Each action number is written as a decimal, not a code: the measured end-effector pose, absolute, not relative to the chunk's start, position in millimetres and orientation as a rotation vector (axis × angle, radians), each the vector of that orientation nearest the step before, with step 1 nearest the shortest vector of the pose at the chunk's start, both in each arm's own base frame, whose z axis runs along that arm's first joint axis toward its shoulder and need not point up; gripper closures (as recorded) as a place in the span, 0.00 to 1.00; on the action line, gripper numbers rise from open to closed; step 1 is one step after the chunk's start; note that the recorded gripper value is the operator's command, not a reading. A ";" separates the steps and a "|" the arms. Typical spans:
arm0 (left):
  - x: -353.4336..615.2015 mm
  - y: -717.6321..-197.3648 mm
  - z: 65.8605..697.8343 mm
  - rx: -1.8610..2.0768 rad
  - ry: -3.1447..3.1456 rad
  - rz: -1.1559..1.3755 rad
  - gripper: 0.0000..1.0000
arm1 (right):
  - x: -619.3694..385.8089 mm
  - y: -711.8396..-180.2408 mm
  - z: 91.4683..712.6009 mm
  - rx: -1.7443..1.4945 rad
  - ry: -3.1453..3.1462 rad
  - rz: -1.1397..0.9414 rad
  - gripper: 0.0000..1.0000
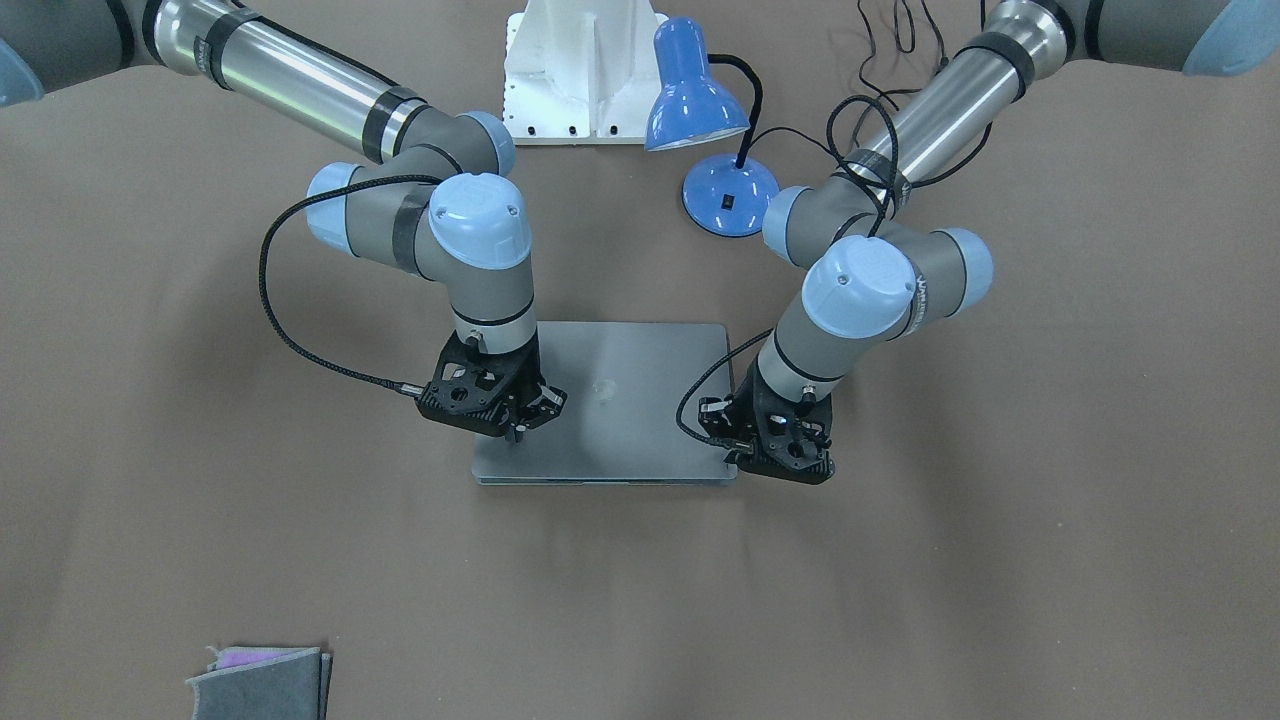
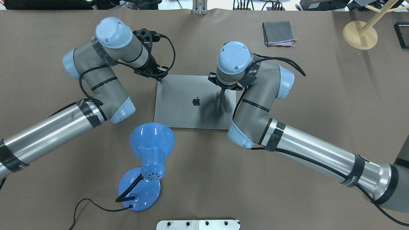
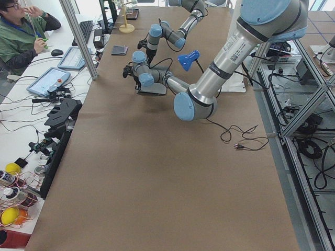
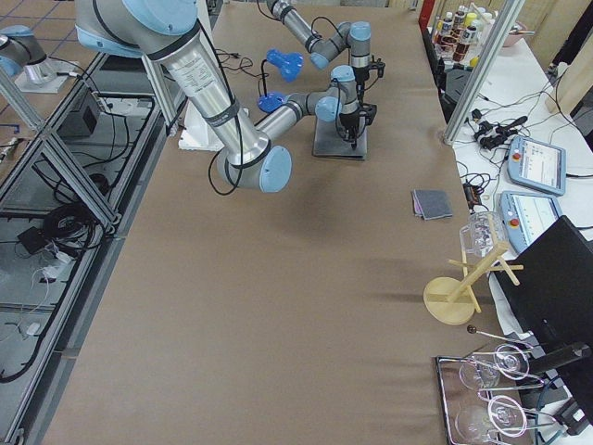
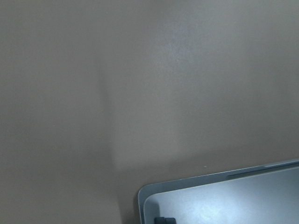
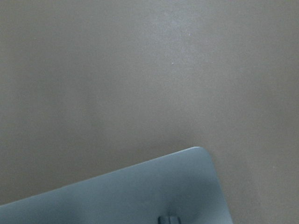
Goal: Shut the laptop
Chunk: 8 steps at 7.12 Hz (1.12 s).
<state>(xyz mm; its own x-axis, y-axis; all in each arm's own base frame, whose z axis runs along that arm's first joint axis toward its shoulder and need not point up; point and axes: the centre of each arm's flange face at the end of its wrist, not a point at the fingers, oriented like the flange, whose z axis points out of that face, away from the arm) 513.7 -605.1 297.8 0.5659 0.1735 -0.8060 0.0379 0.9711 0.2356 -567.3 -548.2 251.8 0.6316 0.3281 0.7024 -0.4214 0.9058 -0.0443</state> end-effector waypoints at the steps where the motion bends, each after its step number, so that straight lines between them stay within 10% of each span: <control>1: 519.7 -602.1 301.2 0.240 0.958 0.082 1.00 | -567.5 -548.4 252.3 0.130 -0.775 0.426 1.00; 4: 506.0 -604.7 285.8 0.242 0.979 0.082 1.00 | -541.1 -564.6 238.7 0.104 -0.815 0.412 1.00; 5: 480.8 -610.8 268.9 0.216 0.994 0.092 0.80 | -512.8 -578.0 237.8 0.084 -0.839 0.391 1.00; 6: 446.4 -616.9 248.5 0.193 0.993 0.114 0.15 | -473.4 -588.3 248.8 0.071 -0.862 0.360 0.73; 7: 406.7 -619.0 232.7 0.186 0.969 0.148 0.02 | -423.1 -588.9 271.6 0.075 -0.880 0.313 0.01; 8: 363.0 -612.1 229.6 0.193 0.935 0.190 0.01 | -373.9 -583.7 294.7 0.099 -0.888 0.277 0.00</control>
<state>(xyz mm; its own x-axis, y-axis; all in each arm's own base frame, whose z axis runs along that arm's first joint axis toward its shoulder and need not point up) 363.0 -612.1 229.6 0.5798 0.2450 -0.7771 -0.0781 0.9660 0.2463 -373.9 -583.7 294.7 0.5982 0.1973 0.7767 -0.2789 0.9599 -0.0290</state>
